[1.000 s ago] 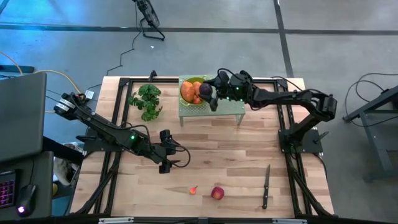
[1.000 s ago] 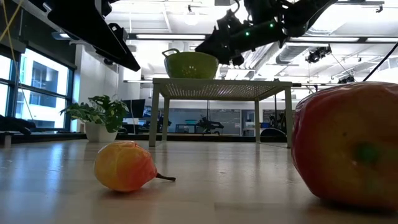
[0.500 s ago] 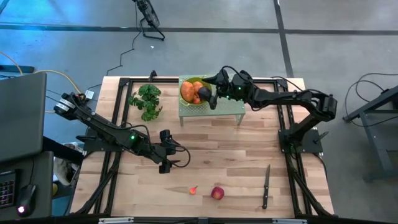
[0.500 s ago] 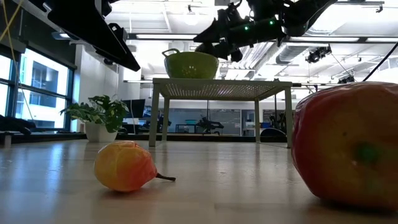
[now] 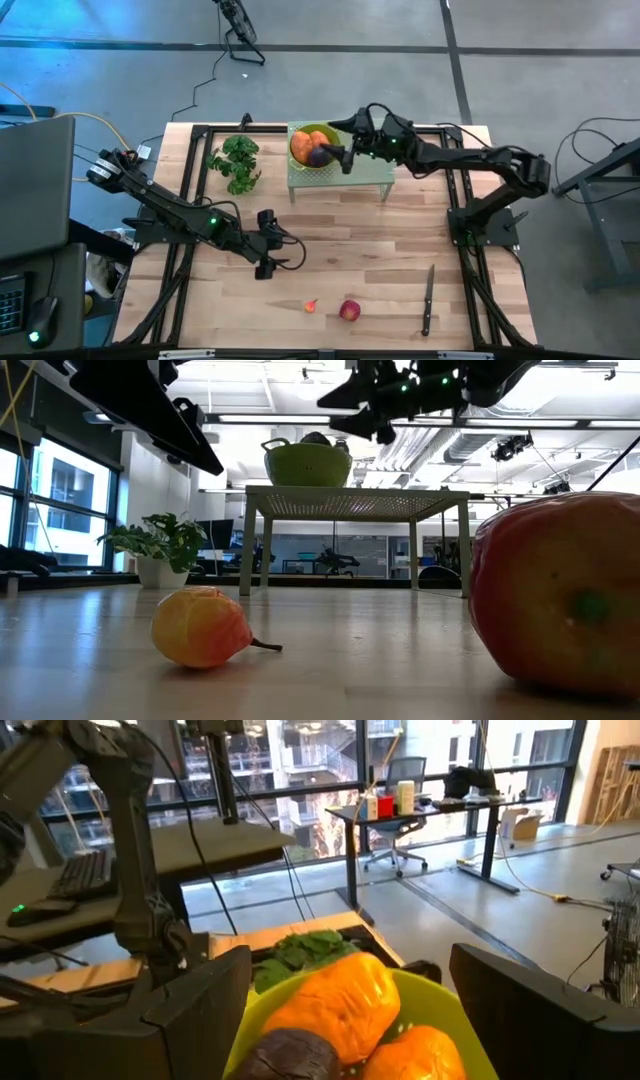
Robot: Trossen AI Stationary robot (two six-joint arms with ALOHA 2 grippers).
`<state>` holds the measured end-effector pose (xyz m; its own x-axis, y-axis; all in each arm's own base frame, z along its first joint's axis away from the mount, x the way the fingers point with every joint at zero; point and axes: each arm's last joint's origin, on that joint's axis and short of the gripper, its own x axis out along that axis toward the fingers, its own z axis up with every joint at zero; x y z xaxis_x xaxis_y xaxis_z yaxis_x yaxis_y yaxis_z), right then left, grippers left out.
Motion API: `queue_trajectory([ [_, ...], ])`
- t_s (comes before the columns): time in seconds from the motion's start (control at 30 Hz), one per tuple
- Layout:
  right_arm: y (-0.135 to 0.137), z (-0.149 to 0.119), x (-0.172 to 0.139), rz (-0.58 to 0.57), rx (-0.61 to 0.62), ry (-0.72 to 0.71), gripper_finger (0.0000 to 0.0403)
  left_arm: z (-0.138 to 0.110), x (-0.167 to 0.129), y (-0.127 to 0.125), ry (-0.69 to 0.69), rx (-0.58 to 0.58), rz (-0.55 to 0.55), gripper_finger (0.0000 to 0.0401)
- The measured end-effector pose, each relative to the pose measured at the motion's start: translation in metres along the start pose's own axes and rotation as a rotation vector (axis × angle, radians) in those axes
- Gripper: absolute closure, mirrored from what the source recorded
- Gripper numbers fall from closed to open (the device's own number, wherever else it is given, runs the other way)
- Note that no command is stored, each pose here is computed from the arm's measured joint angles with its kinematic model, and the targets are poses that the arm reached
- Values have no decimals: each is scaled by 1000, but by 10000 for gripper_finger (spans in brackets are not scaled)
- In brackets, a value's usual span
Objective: Pick & Place Fruit
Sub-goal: Put the orange pear into the green strainer bowl on the shelf
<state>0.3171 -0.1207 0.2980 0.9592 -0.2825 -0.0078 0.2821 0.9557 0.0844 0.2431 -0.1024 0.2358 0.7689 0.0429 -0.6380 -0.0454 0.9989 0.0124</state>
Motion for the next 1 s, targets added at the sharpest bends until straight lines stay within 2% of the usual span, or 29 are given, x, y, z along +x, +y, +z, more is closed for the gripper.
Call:
queue_trajectory([
  [0.23,8,16,-21,12,-31,53,68,0,0,-1,4,-5,-36,59],
  [0.53,26,33,-53,54,-45,130,69,10,1,-9,-65,22,-201,59],
  [0.77,41,39,-82,99,-58,228,69,14,-1,-15,-115,66,-257,59],
  [1.0,56,39,-112,128,-75,347,69,9,18,-27,-86,84,-303,59],
])
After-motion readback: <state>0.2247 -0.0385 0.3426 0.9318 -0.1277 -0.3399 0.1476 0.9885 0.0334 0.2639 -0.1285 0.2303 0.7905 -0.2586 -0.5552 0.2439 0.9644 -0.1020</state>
